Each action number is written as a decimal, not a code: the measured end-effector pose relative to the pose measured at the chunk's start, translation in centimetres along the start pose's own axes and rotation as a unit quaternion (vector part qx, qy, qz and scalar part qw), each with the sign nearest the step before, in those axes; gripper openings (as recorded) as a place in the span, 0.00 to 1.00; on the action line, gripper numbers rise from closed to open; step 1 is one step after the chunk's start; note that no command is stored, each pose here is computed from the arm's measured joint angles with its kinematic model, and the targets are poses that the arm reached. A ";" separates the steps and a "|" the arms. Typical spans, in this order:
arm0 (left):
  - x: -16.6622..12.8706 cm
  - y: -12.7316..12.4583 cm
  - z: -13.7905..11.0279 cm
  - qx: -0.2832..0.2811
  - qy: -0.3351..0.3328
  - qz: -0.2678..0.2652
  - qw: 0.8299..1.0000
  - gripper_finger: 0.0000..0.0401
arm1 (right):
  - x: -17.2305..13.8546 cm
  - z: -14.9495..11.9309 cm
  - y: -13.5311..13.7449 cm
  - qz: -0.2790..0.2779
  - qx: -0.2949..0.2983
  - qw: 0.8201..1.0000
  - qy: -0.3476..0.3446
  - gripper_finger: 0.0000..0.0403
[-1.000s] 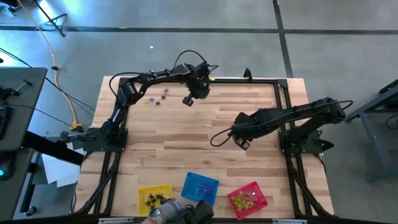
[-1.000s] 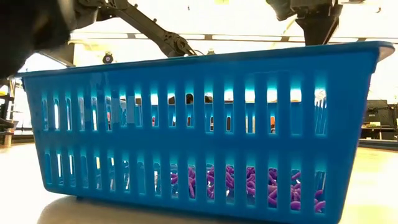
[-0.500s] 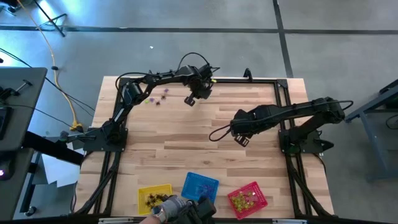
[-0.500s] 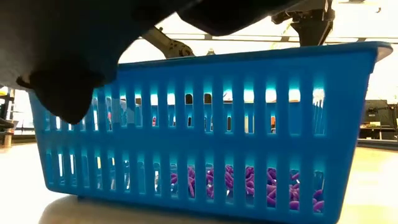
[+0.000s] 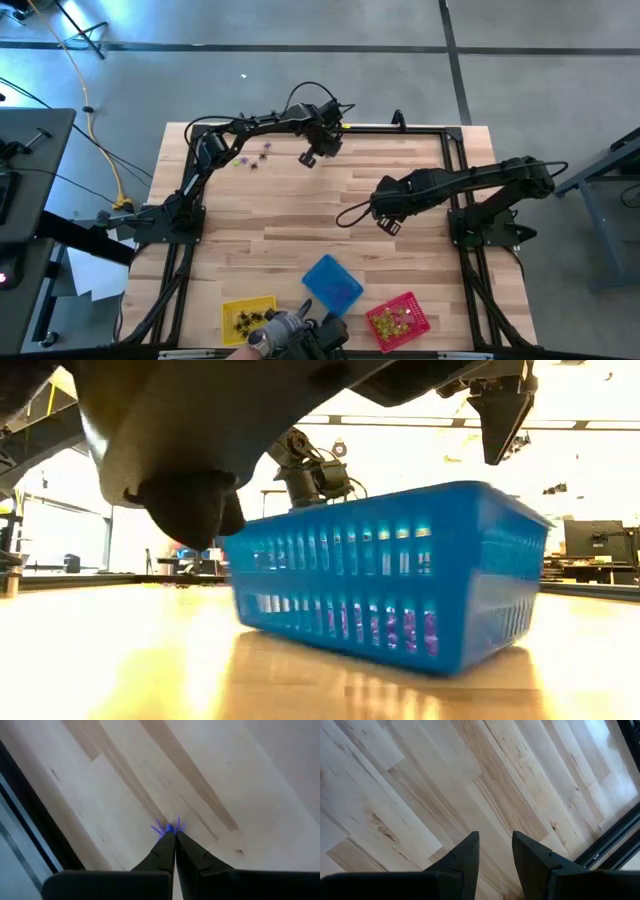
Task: Sort Halloween decoration
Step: Put the violet spider toy into the blue bin
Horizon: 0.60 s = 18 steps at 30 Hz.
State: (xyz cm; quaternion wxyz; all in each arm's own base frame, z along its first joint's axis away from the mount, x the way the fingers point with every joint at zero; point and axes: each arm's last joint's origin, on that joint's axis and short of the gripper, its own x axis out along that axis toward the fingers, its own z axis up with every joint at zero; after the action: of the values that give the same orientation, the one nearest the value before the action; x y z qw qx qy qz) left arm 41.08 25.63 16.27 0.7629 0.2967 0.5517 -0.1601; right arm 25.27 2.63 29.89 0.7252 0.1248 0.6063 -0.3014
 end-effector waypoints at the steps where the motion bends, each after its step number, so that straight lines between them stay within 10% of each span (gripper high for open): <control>1: 0.0 0.0 0.0 0.000 -0.005 -0.002 1.000 0.00 | 0.0 0.0 0.0 0.000 0.000 1.000 0.000 0.28; 11: -0.2 -0.9 -1.4 -0.035 0.020 -0.063 0.997 0.00 | 0.0 0.0 0.0 0.000 0.000 1.000 0.000 0.28; 18: 0.6 0.6 -3.5 -0.074 0.009 0.000 0.997 0.00 | 0.0 0.0 0.0 0.000 -0.005 1.000 -0.001 0.28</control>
State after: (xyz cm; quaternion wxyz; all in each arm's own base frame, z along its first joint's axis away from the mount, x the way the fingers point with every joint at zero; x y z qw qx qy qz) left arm 39.04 28.38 15.16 0.7781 0.2406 0.5685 -0.1158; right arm 25.27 2.64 29.89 0.7261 0.1208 0.6075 -0.2984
